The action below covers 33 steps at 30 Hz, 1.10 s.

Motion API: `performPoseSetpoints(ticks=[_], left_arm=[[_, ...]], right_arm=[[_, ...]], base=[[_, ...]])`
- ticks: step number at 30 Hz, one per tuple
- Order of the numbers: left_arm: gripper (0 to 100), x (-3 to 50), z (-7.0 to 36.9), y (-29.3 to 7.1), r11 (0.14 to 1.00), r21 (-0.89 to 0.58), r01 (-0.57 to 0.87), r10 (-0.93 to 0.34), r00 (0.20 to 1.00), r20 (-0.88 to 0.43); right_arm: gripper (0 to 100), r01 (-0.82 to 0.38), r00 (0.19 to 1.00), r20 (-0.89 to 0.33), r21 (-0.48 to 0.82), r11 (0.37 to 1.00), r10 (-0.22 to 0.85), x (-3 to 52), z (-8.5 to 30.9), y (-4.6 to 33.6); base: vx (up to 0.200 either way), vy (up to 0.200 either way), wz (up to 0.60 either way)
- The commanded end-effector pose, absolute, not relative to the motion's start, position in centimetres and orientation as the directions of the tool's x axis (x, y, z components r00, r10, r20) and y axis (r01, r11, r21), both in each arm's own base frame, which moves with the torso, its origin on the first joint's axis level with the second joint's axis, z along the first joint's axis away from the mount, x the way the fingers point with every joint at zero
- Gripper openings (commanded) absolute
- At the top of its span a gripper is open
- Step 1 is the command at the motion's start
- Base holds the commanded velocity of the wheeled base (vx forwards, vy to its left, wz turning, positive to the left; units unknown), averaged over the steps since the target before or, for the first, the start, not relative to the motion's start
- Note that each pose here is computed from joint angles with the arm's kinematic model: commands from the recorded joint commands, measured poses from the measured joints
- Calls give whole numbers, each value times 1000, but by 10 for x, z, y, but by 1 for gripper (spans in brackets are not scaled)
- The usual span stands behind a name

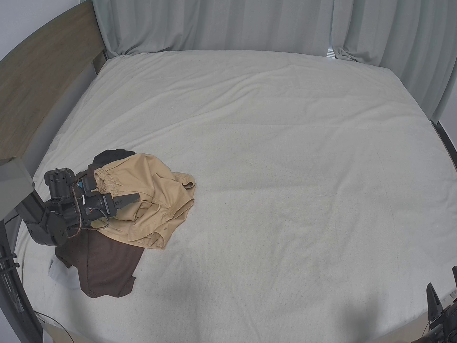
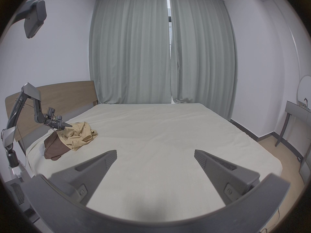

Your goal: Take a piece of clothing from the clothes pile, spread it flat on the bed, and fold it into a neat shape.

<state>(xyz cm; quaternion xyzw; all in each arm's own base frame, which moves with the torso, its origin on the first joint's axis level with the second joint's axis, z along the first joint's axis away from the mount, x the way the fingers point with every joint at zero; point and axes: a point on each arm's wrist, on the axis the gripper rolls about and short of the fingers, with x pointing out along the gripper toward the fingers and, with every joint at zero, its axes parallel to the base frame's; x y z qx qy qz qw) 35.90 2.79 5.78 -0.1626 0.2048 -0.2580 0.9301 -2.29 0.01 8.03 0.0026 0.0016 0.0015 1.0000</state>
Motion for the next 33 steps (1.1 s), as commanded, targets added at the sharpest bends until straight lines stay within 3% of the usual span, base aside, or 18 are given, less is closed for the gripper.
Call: performPoseSetpoints(ticks=[1,12,25,33], left_arm=[[0,361,54,28,819,-401,410,-539,789,-295],[0,357,58,18,809,-381,447,-558,786,-265],[0,307,98,-2,776,-373,509,-599,780,-182],[0,289,92,-2,772,-350,531,-604,784,-142]], right_arm=[[100,-3,1000,-8,5,1000,3,-23,76,0],[100,-3,1000,-9,3,1000,3,-23,75,0],[100,-3,1000,-9,3,1000,3,-23,75,0],[100,-2,1000,-11,3,1000,2,-22,75,0]], base=[[0,0,0],[0,0,0],[0,0,0],[0,0,0]])
